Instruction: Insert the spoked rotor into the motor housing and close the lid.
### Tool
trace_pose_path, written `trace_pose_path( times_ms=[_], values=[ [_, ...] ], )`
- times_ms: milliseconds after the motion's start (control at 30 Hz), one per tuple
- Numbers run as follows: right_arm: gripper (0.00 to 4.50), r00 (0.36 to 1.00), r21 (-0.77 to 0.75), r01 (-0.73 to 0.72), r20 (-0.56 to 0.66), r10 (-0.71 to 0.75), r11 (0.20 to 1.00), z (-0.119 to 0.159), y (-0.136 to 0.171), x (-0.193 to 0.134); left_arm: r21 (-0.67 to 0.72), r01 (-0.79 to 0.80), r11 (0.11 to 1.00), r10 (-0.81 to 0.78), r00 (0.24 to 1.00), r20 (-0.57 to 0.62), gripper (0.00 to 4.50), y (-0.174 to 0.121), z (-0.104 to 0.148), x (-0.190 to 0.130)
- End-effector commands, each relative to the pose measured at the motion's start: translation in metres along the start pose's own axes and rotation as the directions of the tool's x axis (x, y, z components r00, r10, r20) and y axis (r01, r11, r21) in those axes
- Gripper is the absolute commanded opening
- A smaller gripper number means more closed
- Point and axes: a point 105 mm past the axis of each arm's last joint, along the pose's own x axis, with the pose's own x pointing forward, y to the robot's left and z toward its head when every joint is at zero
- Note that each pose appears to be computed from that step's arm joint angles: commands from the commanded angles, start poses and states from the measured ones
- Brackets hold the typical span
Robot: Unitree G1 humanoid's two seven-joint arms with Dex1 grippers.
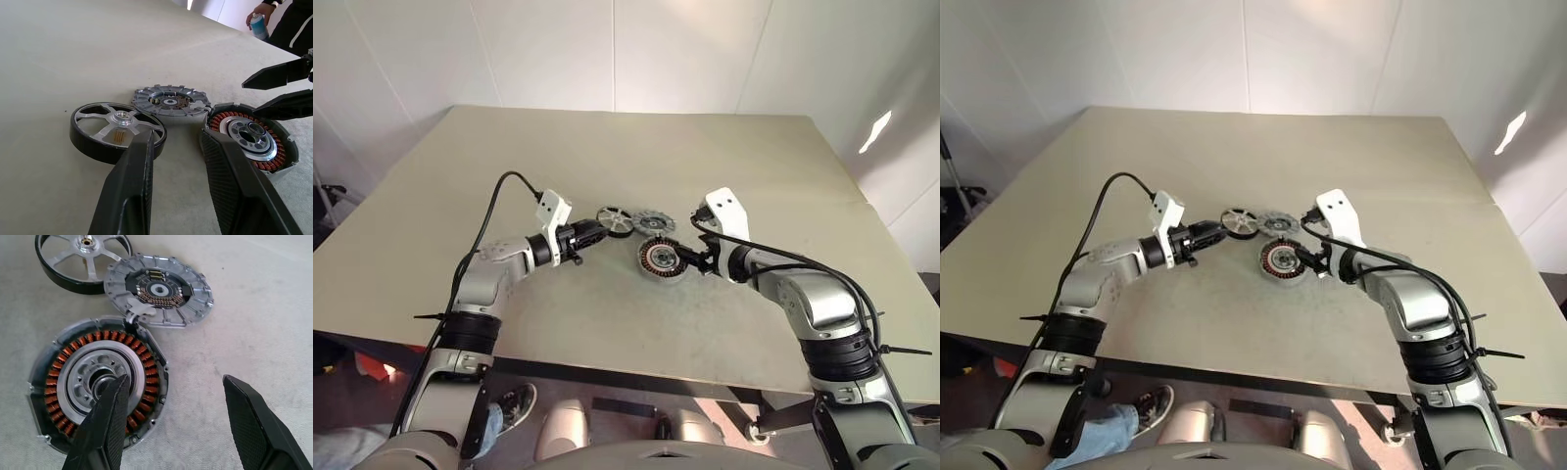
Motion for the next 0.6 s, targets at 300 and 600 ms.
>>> trace_pose_path(
  times_ms=[300, 600],
  values=[
    [3.39, 1.0, -0.079, 0.002, 0.01, -0.002, 0.997, 0.0023, 0.005, 0.0006, 0.035, 0.002, 0.999, -0.003, 1.0, 0.025, 1.63, -0.0018, 0.0105, 0.0004],
    [3.39, 1.0, -0.106, 0.002, 0.013, -0.001, 0.994, 0.0065, 0.0068, 0.0036, 0.038, -0.014, 0.999, 0.014, 1.0, 0.016, 1.63, 0.0014, 0.0079, -0.0026]
  ],
)
